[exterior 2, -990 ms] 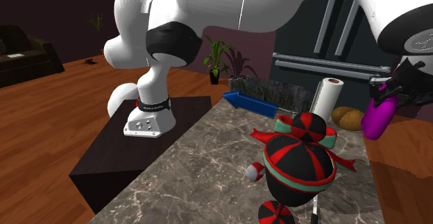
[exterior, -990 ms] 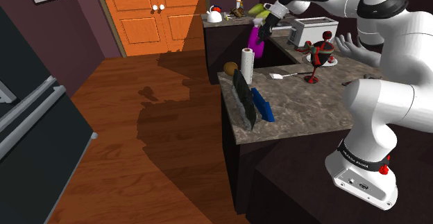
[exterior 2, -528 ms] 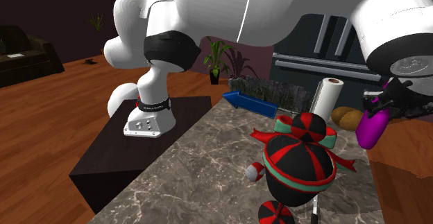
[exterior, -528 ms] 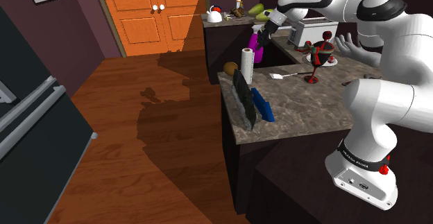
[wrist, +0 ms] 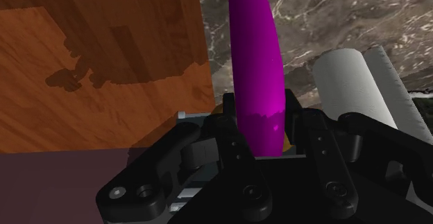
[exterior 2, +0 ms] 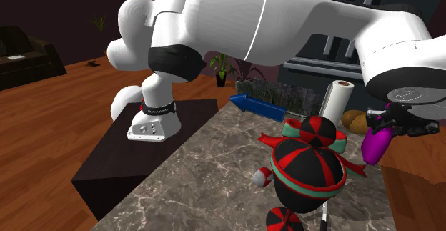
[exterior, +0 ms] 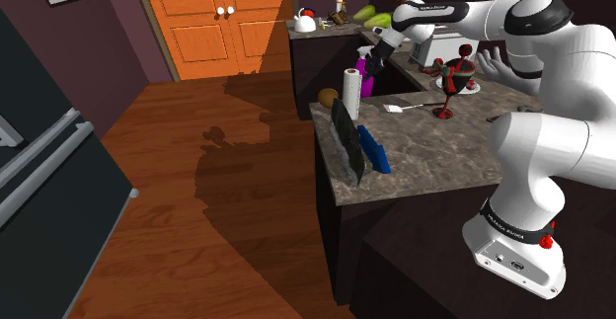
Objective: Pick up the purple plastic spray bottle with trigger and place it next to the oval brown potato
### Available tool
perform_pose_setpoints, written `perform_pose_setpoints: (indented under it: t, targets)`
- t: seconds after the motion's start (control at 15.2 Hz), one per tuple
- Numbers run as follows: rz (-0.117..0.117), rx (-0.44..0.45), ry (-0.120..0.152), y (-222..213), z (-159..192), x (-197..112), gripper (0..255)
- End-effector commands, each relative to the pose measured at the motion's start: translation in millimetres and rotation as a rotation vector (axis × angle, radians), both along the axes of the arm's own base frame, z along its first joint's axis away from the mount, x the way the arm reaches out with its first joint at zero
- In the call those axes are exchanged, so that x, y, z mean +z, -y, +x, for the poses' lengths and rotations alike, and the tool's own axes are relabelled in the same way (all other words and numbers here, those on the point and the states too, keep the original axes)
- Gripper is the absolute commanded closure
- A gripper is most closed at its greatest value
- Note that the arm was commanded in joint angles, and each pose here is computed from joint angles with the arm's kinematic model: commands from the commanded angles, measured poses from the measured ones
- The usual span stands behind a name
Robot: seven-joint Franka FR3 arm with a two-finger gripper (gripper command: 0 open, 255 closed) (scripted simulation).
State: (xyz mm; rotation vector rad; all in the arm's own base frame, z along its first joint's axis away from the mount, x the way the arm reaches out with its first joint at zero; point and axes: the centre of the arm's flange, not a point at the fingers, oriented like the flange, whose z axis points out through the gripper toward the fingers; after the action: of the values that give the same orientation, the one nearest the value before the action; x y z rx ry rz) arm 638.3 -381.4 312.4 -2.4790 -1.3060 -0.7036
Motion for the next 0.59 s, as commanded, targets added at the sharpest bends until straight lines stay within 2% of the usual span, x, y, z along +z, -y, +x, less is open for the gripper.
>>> perform_pose_setpoints:
  t: [0.0,0.46,0.53]
  targets:
    - [0.0,0.0,0.001,-0.2,1.2,-4.6,255]
    - [0.0,0.0,0.001,-0.1,1.2,-4.6,255]
    - [0.0,0.0,0.001,-0.1,1.2,-4.6,0]
